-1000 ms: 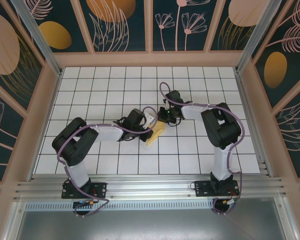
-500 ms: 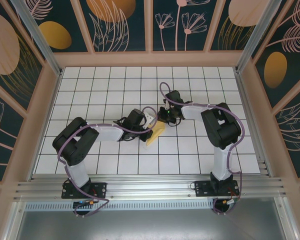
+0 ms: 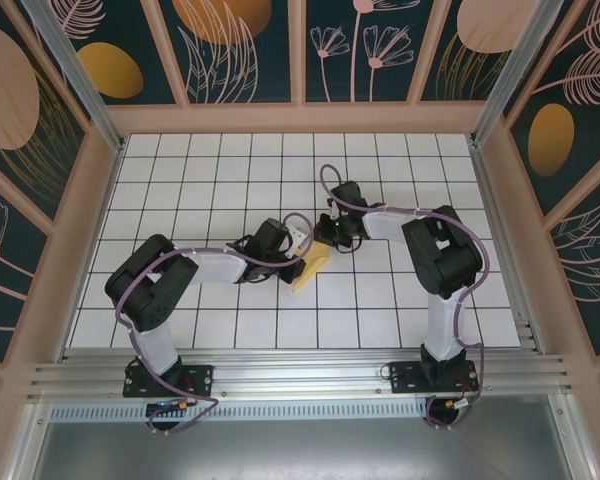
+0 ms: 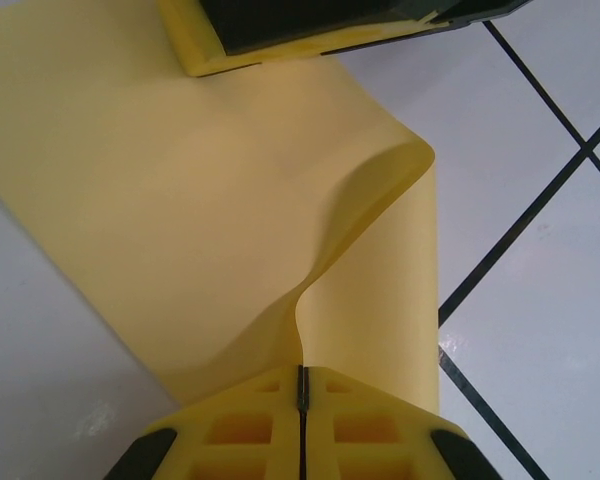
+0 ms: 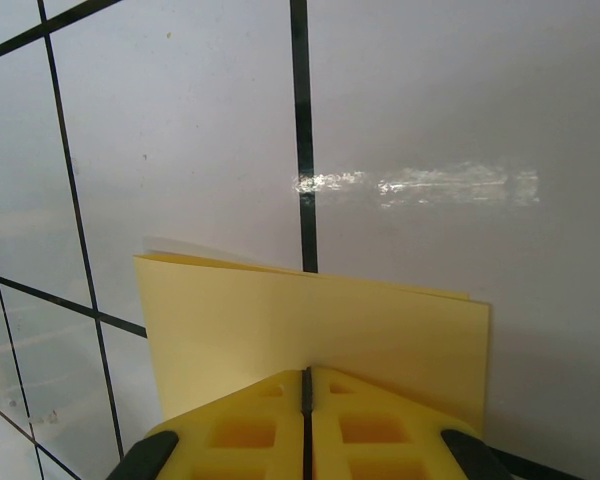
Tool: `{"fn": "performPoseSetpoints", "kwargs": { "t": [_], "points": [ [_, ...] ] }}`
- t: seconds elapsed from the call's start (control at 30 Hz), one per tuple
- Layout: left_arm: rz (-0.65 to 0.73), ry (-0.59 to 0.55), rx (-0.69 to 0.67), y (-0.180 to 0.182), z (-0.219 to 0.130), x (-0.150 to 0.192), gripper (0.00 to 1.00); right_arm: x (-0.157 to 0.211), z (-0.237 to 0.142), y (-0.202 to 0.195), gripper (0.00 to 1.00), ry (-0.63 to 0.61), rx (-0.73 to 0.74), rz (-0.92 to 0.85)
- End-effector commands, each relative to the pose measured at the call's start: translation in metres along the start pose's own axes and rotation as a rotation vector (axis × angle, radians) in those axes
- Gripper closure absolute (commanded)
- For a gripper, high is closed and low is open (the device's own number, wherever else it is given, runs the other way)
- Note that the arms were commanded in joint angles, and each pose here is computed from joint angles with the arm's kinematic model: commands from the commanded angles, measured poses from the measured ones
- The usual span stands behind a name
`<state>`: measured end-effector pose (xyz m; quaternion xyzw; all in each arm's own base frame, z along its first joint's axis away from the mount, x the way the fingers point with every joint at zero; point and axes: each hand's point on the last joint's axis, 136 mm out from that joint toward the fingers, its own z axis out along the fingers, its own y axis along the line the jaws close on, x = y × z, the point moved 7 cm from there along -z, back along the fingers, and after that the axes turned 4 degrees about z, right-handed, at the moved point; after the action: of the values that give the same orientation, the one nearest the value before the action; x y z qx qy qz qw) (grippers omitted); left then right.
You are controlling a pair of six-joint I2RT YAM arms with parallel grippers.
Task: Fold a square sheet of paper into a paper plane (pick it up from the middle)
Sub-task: Third fold the triangle at the center of the table.
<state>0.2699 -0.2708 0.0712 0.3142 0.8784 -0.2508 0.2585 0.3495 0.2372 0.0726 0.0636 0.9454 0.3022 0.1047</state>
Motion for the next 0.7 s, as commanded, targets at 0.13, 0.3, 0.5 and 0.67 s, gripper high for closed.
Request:
{"fn": "performPoseSetpoints", "kwargs": {
  "t": [0.13,0.3,0.5,0.67],
  "points": [
    [-0.038,-0.006,-0.016,0.0042,-0.0012,0.0027,0.91,0.0241,0.0194,-0.0278,0.9,0.065,0.114,0.043],
    [-0.054,-0.018,-0.016,0.0042,-0.0022,0.0023,0.91,0.0251,0.0206,-0.0291,0.91,0.065,0.118,0.046],
    [-0.06,-0.006,-0.028,0.0066,0.0014,0.0045,0.91,0.0253,0.0209,-0.0294,0.9,0.065,0.118,0.049],
    [-0.072,0.011,-0.039,0.0081,0.0031,0.0079,0.91,0.0257,0.0214,-0.0289,0.9,0.066,0.116,0.05]
  ]
}}
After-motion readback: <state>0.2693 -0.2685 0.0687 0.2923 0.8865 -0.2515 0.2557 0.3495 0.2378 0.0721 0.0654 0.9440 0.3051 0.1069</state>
